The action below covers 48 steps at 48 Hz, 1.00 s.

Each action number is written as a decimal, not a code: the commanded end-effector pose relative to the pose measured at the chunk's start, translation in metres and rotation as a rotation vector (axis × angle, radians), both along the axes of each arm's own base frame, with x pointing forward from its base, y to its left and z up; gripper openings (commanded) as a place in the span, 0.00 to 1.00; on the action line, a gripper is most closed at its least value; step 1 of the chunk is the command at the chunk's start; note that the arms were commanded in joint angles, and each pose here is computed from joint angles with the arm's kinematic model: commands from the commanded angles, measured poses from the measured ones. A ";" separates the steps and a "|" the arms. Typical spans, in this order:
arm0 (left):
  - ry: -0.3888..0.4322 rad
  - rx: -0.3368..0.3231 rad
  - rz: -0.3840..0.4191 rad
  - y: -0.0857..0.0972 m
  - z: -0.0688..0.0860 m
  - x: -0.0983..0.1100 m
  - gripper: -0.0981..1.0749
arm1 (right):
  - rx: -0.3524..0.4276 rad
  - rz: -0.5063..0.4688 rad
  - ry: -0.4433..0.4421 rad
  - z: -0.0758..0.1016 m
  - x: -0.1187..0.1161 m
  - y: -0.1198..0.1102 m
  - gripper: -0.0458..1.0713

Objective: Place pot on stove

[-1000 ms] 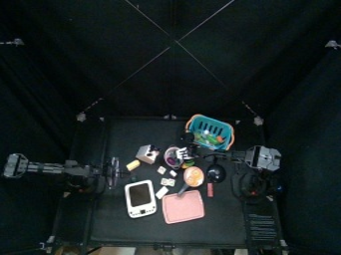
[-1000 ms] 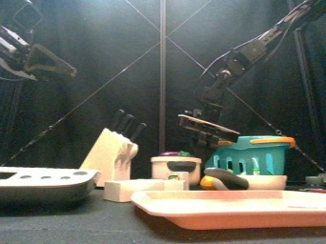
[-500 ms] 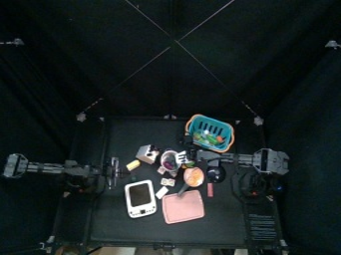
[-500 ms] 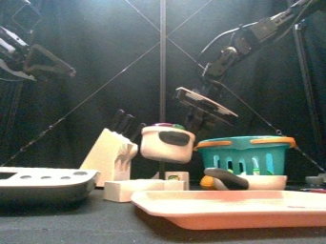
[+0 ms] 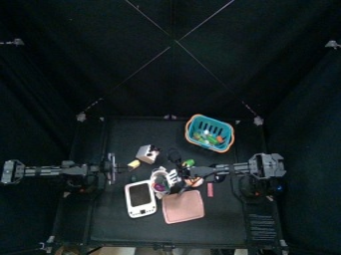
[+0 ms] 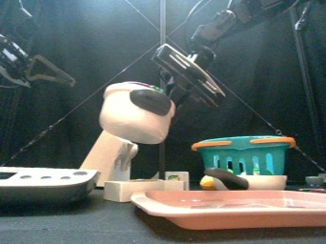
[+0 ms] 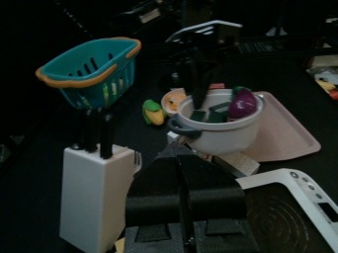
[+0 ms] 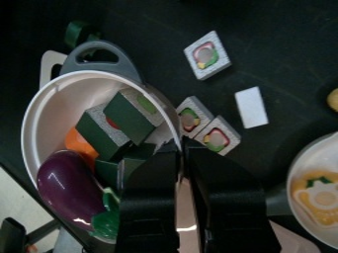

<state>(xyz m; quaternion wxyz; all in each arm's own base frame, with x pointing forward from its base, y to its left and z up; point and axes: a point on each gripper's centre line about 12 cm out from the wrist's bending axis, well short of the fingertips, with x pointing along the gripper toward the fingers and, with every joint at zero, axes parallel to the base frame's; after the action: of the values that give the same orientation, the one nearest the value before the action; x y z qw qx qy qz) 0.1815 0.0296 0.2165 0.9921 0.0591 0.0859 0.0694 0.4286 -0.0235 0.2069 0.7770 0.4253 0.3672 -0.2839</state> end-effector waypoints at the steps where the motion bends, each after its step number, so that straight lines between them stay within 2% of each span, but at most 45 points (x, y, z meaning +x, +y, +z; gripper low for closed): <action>1: -0.016 -0.012 0.042 0.007 0.005 0.001 0.07 | -0.004 0.019 -0.060 0.021 0.014 0.008 0.29; 16: -0.015 -0.068 0.192 0.031 -0.002 -0.008 0.07 | -0.029 0.054 -0.027 0.011 0.049 0.022 0.29; 34: -0.009 -0.070 0.197 0.032 -0.004 -0.009 0.07 | -0.050 0.089 -0.043 0.008 0.086 0.038 0.29; 48: -0.006 -0.068 0.195 0.031 -0.005 -0.009 0.07 | -0.070 0.099 -0.061 0.004 0.110 0.040 0.29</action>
<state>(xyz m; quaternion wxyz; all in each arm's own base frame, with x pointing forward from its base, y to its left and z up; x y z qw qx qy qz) 0.1703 0.0601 0.2072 0.9819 0.0150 0.0959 0.1627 0.5290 0.0159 0.1818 0.7999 0.3822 0.3827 -0.2599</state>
